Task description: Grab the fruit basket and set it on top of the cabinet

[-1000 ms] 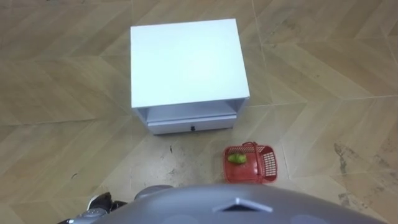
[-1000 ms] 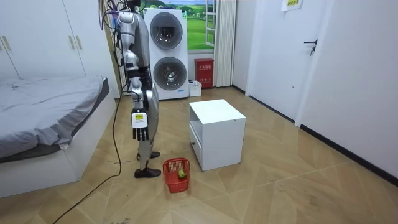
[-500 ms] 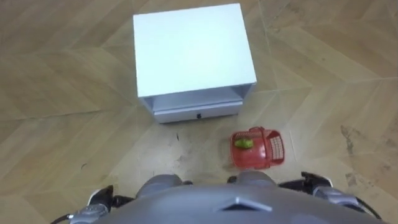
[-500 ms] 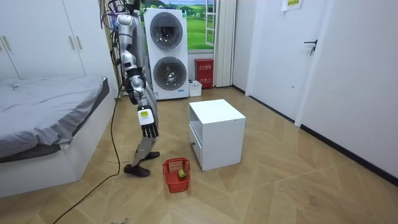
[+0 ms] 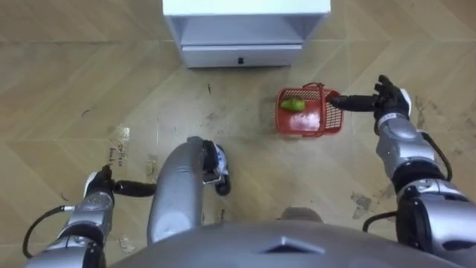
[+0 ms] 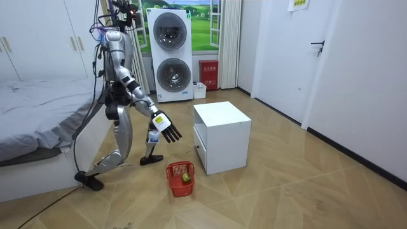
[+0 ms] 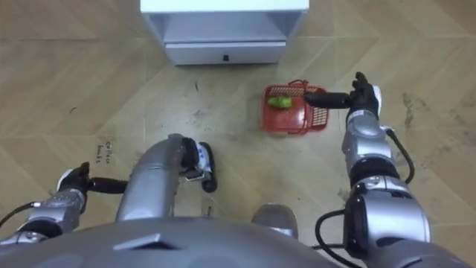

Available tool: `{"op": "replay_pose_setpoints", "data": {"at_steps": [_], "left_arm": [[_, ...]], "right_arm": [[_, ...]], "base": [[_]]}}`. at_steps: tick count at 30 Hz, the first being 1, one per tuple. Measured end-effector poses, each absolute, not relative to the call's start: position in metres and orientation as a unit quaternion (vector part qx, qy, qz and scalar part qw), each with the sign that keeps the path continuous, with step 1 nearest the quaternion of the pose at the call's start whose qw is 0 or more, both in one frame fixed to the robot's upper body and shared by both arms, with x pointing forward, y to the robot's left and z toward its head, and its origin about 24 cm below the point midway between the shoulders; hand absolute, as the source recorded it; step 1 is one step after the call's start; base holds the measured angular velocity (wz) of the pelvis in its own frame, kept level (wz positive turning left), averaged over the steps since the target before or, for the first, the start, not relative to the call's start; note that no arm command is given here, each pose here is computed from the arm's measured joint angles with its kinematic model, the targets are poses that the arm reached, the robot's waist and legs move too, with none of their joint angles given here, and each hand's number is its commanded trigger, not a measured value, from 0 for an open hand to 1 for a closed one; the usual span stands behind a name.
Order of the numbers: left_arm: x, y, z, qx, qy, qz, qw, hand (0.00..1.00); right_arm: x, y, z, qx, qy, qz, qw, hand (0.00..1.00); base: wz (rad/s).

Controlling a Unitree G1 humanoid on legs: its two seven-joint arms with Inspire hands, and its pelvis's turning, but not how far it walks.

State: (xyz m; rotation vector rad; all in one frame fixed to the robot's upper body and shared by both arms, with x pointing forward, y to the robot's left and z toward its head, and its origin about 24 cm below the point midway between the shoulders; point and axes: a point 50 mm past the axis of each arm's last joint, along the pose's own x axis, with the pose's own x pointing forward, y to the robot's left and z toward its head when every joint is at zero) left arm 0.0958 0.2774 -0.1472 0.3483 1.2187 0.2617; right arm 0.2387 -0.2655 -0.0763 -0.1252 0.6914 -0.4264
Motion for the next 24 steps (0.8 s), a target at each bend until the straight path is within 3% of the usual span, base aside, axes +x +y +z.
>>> {"op": "replay_pose_setpoints", "data": {"at_steps": [7,16,24], "left_arm": [[0.070,0.276,-0.154,0.184,0.602,0.113,0.769,0.00],[0.072,0.268,-0.156,0.213,0.583,0.085,0.780,0.00],[0.061,0.264,-0.158,0.226,0.586,0.062,0.775,0.00]], "right_arm": [[0.253,-0.284,-0.052,-0.075,0.277,-0.260,0.922,0.00],[0.264,-0.282,-0.038,-0.062,0.229,-0.259,0.936,0.00],[0.265,-0.276,-0.039,-0.073,0.232,-0.241,0.940,0.00]], "base": [[0.21],[0.36],[0.04]]}}
